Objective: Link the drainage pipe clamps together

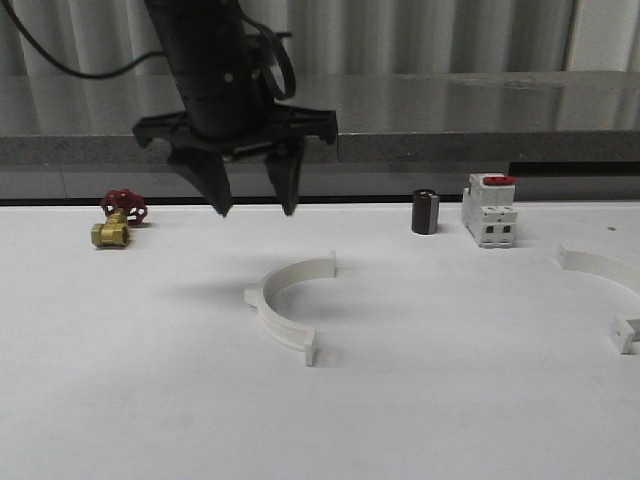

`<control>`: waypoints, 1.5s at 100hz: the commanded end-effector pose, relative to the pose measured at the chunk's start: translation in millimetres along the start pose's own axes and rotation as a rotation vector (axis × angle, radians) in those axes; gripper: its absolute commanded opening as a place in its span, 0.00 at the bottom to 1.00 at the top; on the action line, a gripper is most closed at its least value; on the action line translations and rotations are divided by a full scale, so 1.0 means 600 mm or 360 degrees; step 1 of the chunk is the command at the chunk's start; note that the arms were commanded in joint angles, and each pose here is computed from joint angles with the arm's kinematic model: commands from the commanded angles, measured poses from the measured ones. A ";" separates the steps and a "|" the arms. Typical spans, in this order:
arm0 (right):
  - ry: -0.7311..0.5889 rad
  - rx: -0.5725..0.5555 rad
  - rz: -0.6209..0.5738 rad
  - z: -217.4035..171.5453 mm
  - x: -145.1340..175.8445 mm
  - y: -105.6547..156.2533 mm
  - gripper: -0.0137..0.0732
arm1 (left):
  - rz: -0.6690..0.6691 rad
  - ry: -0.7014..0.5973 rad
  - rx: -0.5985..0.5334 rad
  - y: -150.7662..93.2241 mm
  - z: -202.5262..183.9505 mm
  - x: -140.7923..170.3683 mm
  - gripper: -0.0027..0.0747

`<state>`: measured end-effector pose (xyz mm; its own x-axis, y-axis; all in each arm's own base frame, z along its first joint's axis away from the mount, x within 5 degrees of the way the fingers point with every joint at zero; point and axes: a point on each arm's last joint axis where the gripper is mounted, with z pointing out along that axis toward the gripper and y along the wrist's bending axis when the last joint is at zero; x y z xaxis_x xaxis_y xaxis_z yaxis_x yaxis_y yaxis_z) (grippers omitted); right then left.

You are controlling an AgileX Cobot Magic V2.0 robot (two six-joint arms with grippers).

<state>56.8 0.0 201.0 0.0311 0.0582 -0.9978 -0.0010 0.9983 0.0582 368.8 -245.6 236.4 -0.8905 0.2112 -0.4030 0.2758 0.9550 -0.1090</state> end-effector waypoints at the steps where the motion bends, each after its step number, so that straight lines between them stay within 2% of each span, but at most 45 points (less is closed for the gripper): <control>1: -0.0192 -0.0006 0.0001 -0.005 -0.024 0.001 0.08 | 0.0054 -0.0315 -0.0015 0.007 -0.102 -0.030 0.36; 13: -0.0192 -0.0006 0.0001 -0.005 -0.024 0.001 0.08 | 0.0119 -0.0444 -0.0089 0.026 -0.153 -0.029 0.00; 31: -0.0192 -0.0006 0.0001 -0.005 -0.024 0.001 0.08 | 0.0193 -0.0544 -0.0122 0.073 -0.211 -0.003 0.01; 41: -0.0192 -0.0006 0.0001 -0.005 -0.024 0.001 0.08 | 0.0134 -0.0592 -0.0084 0.107 -0.234 0.026 0.01; 63: -0.0192 -0.0006 0.0001 -0.005 -0.024 0.001 0.08 | -0.0064 -0.0677 -0.0151 0.203 -0.273 0.118 0.01; 84: -0.0192 -0.0006 0.0001 -0.005 -0.024 0.001 0.08 | -0.0248 -0.0771 -0.0236 0.261 -0.305 0.216 0.01; 102: -0.0192 -0.0006 0.0001 -0.005 -0.024 0.001 0.08 | -0.0338 -0.0876 -0.0315 0.274 -0.332 0.295 0.01; 124: -0.0192 -0.0006 0.0001 -0.005 -0.024 0.001 0.08 | -0.0329 -0.1077 -0.0326 0.254 -0.360 0.387 0.01; 150: -0.0192 -0.0006 0.0001 -0.005 -0.024 0.001 0.08 | -0.0312 -0.1259 -0.0314 0.236 -0.359 0.484 0.01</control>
<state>56.8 0.0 201.0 0.0311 0.0582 -0.9978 -0.0010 0.9983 0.0582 82.3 -4.2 294.2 -0.4777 -0.0834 -0.8745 -0.0005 0.9955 -0.0947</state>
